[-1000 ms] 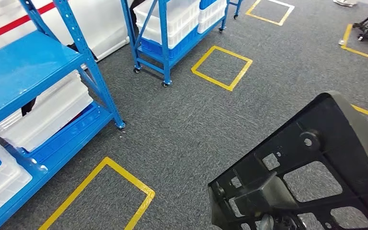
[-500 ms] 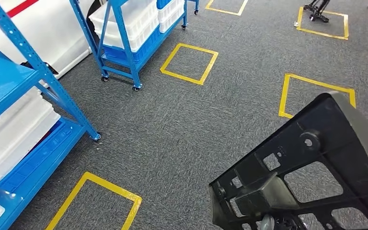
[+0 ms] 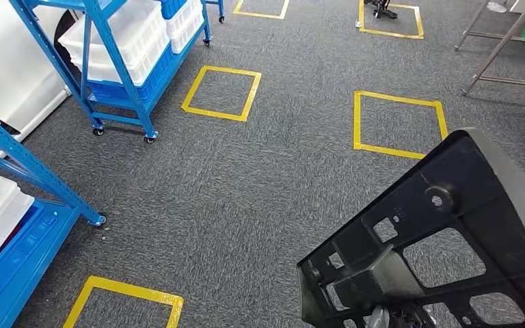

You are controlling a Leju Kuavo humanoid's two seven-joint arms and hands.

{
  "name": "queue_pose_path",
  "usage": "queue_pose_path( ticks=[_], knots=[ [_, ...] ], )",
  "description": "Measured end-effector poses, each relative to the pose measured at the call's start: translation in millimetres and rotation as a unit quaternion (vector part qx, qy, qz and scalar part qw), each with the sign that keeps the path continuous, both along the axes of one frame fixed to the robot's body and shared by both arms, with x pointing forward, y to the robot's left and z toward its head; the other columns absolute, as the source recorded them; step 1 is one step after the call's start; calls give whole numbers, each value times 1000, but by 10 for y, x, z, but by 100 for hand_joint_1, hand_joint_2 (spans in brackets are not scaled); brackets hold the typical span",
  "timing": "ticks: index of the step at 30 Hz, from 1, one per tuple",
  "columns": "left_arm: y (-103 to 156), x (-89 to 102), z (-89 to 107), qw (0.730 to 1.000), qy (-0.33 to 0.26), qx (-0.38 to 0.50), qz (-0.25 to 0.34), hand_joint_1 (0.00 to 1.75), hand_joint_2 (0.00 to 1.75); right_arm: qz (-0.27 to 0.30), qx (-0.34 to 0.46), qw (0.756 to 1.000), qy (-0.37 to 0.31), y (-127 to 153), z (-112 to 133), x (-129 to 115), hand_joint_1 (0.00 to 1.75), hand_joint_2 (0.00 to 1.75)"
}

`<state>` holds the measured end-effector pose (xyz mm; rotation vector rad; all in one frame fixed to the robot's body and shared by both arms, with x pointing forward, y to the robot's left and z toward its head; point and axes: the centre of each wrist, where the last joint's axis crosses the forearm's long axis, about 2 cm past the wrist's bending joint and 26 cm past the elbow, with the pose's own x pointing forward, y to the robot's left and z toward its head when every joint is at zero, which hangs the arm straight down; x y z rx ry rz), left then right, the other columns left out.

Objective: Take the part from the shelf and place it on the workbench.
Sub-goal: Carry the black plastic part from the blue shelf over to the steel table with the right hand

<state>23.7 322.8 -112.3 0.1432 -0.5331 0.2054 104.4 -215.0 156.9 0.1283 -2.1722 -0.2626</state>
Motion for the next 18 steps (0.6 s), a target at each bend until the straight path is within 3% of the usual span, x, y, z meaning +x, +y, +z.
queue_pose_path(
  ticks=[18],
  knots=[
    [-3,-12,-2,1000,1,-1,0,0,0,3,-2,1000,-3,5,7,8,175,175]
  ],
)
